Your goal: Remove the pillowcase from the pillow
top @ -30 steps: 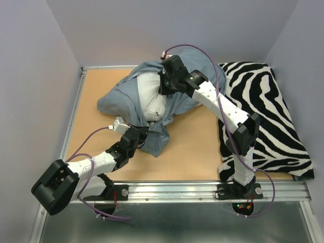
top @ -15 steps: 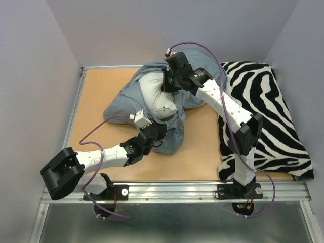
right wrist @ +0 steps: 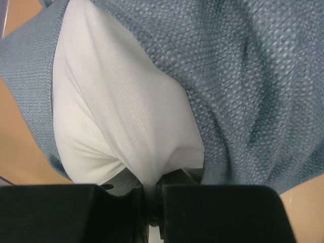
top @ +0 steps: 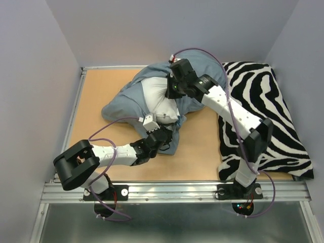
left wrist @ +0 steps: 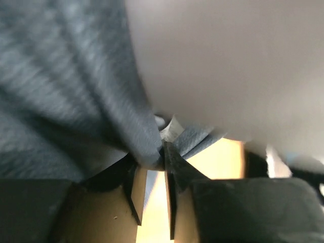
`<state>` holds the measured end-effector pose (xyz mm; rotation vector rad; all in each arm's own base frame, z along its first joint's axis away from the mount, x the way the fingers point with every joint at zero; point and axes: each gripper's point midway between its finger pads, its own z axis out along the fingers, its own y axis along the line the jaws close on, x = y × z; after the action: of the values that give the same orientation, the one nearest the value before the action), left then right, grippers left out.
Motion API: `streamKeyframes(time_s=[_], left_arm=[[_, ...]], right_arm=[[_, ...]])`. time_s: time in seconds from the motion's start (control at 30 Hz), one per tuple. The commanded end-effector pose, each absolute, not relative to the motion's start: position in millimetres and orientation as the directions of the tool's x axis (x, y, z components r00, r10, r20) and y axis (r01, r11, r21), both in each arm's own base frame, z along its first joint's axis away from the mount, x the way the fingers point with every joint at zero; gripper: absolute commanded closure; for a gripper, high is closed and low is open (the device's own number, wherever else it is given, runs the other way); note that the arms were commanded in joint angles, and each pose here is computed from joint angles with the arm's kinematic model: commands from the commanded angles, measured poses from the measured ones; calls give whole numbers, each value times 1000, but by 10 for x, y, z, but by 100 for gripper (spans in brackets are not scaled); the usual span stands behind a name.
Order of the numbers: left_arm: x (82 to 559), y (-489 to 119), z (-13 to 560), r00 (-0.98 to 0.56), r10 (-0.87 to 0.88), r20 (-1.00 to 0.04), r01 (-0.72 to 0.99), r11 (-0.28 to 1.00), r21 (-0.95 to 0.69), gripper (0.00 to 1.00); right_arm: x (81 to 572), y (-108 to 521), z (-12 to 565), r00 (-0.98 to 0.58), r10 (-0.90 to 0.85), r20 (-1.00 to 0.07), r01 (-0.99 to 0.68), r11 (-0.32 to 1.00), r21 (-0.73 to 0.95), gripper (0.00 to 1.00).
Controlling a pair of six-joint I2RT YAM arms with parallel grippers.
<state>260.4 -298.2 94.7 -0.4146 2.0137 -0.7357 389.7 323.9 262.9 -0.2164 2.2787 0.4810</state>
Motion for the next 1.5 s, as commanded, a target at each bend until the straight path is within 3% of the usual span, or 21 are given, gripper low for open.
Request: streamKeyframes(time_s=[0.0, 0.2, 0.4, 0.57, 0.83, 0.93, 1.0, 1.2, 1.33, 1.47], left_arm=[[2339, -3024, 1009, -592, -476, -650, 80, 768, -636, 63], [2055, -3155, 1530, -626, -431, -650, 223, 699, -679, 55], [1704, -3023, 2182, -637, -447, -628, 325, 584, -744, 53], [1617, -2754, 2350, -636, -495, -592, 285, 563, -776, 49], [2055, -1903, 2708, -330, -722, -608, -28, 652, -758, 40], [2232, -1783, 2771, -246, -662, -708, -132, 747, -652, 39], [2381, -1706, 2647, -243, -589, -770, -223, 807, -547, 32], [2917, -1571, 2774, -258, -514, -818, -199, 857, -476, 29], [3019, -1547, 2544, -341, -458, -821, -202, 889, -412, 29], [3070, -1690, 2616, -323, -442, -837, -89, 895, -438, 27]], right_arm=[[3895, 2884, 4066, -343, 304, -888, -310, 856, 413, 99], [3652, 2600, 3508, -399, 271, -876, -244, 890, 386, 99], [3572, 2619, 3095, -464, 240, -853, -242, 892, 382, 99], [3556, 2676, 2872, -495, 230, -838, -250, 886, 391, 99], [3492, 2725, 2664, -526, 215, -823, -271, 875, 402, 99], [3464, 2738, 2548, -541, 205, -816, -266, 879, 396, 99], [3441, 2748, 2470, -550, 197, -811, -263, 881, 393, 100], [3413, 2734, 2337, -560, 185, -808, -248, 893, 377, 99], [3426, 2729, 2330, -556, 183, -811, -246, 896, 371, 99], [3443, 2744, 2333, -554, 180, -813, -247, 897, 367, 99]])
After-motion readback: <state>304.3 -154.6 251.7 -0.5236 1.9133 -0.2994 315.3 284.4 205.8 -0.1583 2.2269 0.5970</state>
